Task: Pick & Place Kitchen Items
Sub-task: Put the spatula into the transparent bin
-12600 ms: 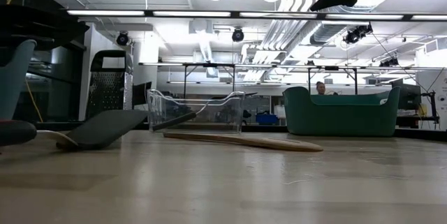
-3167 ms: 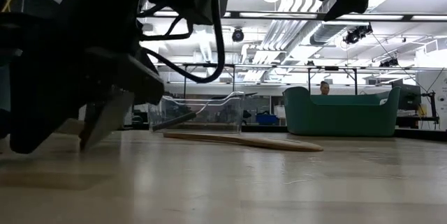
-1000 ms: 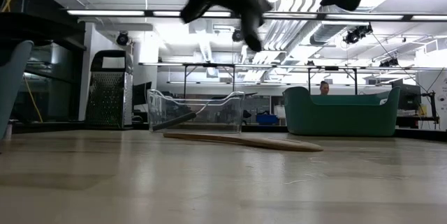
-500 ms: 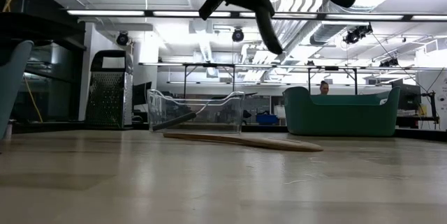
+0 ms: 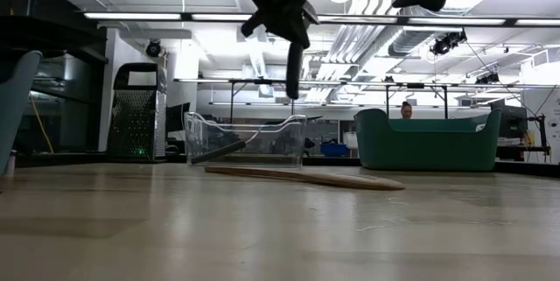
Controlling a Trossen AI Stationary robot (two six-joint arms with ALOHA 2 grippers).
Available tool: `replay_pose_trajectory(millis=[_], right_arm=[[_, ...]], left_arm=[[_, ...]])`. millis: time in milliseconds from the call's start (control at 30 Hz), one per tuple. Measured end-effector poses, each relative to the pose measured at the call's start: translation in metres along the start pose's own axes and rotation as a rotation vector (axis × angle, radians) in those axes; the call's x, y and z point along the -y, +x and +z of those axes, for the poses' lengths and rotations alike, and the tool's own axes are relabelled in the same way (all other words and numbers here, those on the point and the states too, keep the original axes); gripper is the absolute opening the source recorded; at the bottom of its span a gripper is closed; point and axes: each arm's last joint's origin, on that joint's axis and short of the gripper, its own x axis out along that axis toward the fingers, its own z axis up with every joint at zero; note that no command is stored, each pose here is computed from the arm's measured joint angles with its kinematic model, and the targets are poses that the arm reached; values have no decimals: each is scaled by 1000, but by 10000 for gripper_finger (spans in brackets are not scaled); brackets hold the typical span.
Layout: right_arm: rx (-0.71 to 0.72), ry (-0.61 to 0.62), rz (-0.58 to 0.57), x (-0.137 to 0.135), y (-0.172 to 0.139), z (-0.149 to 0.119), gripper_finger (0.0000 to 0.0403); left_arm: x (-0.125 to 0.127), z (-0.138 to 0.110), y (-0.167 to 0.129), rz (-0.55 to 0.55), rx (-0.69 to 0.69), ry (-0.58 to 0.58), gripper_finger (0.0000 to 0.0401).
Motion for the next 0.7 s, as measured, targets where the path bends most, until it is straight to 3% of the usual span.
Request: replay_pose_trajectory(millis=[433,567,700], right_arm=[[31,56,-159,5,0,1,349],[41,85,-194,6,-1,1,349],[52,107,-236,7,-1,1,349]], left_arm=[[-55,16,19,182,-13,318,0],[-69,17,23,94,-69,429,0],[-93,16,29,22,-140,444,0]])
